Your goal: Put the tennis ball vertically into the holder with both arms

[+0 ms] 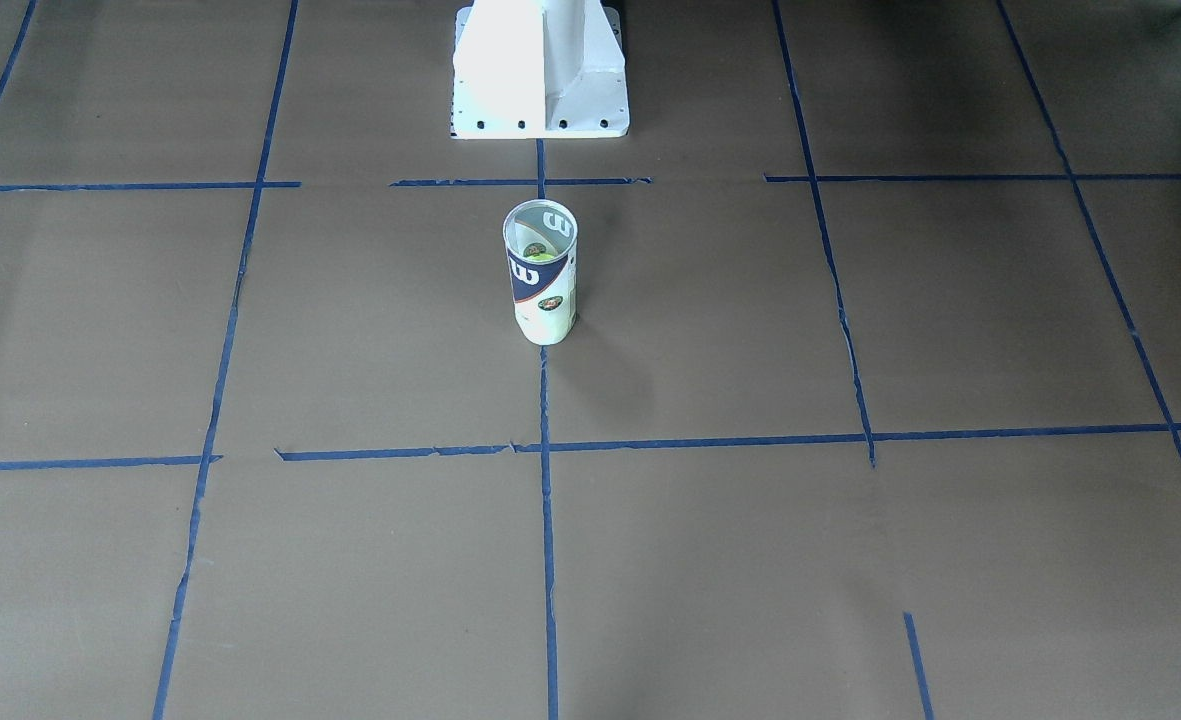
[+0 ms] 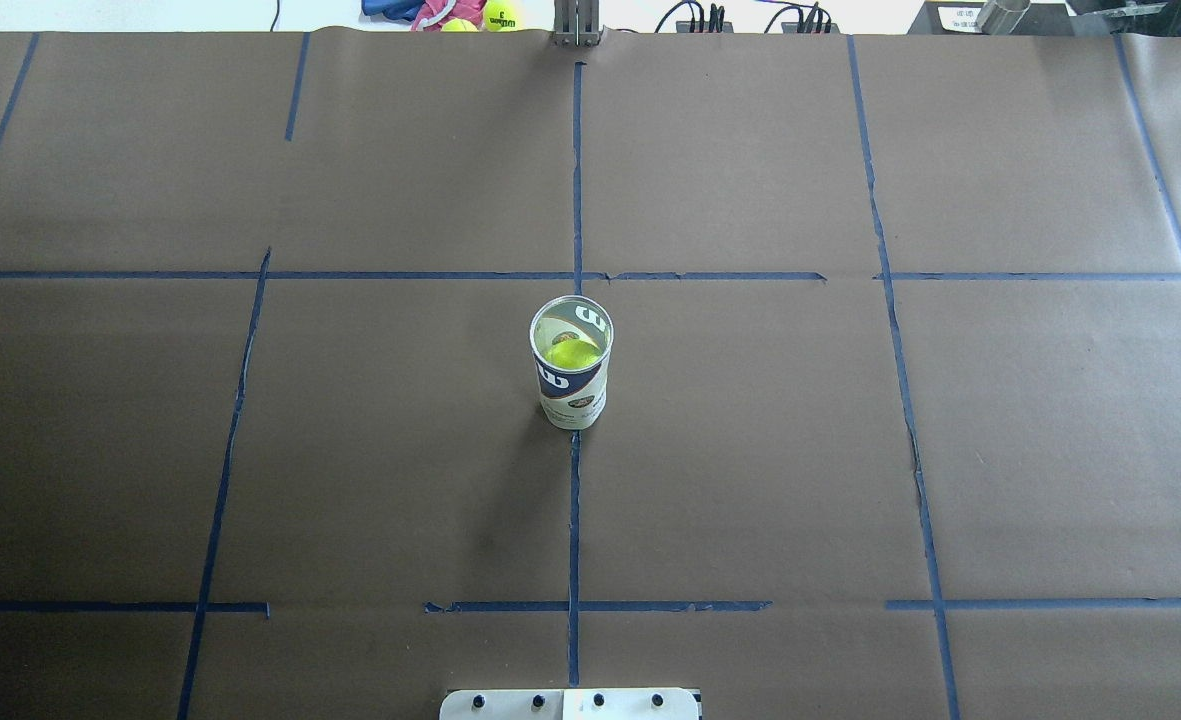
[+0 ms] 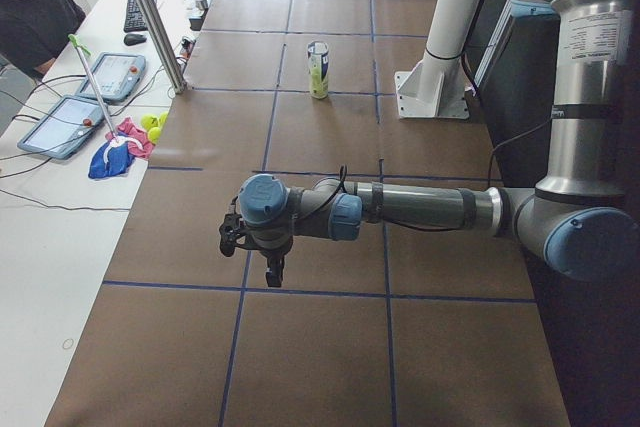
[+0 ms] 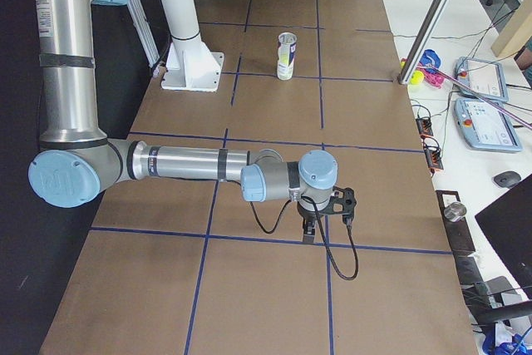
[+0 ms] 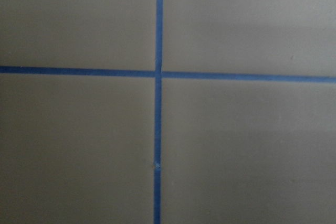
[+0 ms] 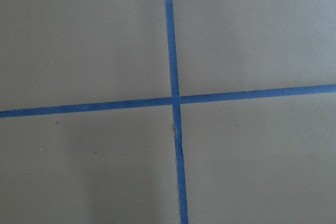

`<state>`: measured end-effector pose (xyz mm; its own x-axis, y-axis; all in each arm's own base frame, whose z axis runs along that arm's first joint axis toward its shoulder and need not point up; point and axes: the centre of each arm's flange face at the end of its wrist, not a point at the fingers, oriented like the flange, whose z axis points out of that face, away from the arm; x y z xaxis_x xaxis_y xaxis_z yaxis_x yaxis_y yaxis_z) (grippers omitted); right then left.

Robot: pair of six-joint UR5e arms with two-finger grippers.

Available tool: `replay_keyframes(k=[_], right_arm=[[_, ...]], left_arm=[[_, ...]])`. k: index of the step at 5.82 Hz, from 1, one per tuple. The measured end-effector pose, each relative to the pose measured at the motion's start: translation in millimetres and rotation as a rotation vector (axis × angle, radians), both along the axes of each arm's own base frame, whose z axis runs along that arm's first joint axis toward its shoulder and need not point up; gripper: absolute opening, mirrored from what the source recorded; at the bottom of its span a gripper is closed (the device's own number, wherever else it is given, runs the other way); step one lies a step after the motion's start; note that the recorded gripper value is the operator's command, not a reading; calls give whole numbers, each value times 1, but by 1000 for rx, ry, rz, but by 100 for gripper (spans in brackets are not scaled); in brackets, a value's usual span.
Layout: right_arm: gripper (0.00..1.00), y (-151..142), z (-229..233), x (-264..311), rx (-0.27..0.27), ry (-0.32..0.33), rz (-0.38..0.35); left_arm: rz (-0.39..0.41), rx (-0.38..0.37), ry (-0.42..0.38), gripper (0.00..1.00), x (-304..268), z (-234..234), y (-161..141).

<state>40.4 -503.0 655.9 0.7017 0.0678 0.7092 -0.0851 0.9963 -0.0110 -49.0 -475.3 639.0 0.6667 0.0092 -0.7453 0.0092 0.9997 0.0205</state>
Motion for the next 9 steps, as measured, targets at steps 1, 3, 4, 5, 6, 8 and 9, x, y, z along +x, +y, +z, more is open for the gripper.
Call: replay_keyframes(k=[1, 3, 4, 5, 6, 8, 9], right_arm=[[100, 3, 7, -3, 16, 1, -42], [100, 3, 7, -11, 18, 1, -94], [100, 5, 0, -13, 17, 0, -103], [100, 13, -10, -12, 30, 0, -105], [100, 23, -13, -11, 35, 6, -106], [100, 33, -8, -11, 23, 21, -111], [100, 36, -4, -13, 35, 29, -135]], left_arm=[[12, -3, -41, 100, -6, 10, 5], [18, -20, -57, 100, -9, 4, 6], [22, -32, -55, 100, -9, 0, 7], [23, -46, -52, 100, -9, 1, 10], [23, -57, -51, 100, -9, 5, 14], [28, -69, -53, 100, -8, 15, 13], [29, -73, -50, 100, -7, 17, 11]])
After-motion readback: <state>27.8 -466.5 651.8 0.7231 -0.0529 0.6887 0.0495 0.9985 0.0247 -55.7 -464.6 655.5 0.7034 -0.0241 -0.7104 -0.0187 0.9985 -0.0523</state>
